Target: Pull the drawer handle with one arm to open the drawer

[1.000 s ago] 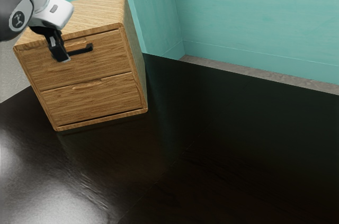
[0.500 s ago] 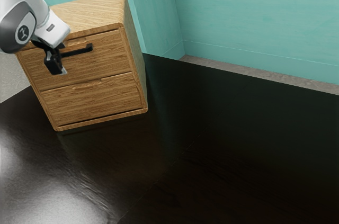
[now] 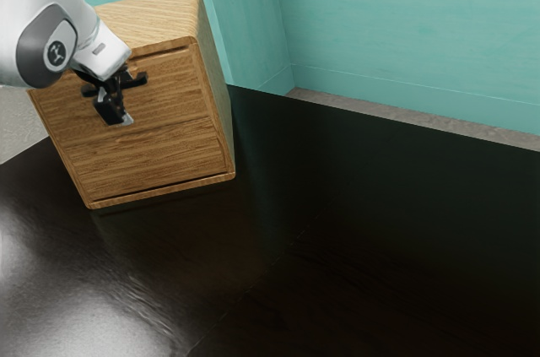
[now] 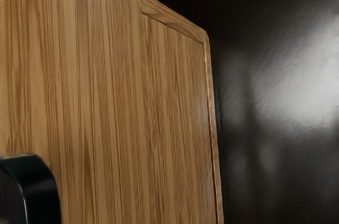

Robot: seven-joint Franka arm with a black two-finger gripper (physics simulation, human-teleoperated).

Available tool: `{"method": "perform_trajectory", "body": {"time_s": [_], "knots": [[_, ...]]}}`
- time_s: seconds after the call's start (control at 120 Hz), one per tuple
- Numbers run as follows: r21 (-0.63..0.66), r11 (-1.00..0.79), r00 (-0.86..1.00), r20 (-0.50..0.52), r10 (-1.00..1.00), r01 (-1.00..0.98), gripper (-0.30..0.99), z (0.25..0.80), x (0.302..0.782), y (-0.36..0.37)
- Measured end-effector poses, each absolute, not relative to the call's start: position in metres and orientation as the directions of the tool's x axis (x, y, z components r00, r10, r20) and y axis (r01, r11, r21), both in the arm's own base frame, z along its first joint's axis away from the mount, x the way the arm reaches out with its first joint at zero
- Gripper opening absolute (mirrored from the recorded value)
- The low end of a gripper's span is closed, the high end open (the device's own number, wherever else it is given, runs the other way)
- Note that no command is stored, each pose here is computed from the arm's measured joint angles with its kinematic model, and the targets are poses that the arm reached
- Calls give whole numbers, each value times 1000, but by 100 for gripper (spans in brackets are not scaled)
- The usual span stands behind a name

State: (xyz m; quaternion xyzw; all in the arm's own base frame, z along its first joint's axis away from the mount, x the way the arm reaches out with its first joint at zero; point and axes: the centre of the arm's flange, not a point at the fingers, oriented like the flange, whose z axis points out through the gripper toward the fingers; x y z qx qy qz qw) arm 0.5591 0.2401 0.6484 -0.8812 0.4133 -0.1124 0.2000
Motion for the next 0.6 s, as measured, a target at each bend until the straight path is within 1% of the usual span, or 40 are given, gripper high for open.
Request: {"method": "perform_trajectory", "body": {"time_s": [0.05,0.108,0.192,0.258,0.325,0.4,0.475,0.6], "knots": [[-443,-575,629,31,-777,-688,70,647,559,240],[-440,-571,625,29,-780,-693,72,647,559,241],[-434,-566,619,25,-785,-701,69,645,557,240],[-418,-562,612,20,-791,-713,71,637,554,237],[-416,-554,601,23,-799,-721,68,639,544,230],[-408,-547,591,24,-806,-731,71,636,539,225],[-413,-538,580,30,-814,-735,63,641,529,218],[-421,-525,564,37,-825,-740,58,646,519,211]]}}
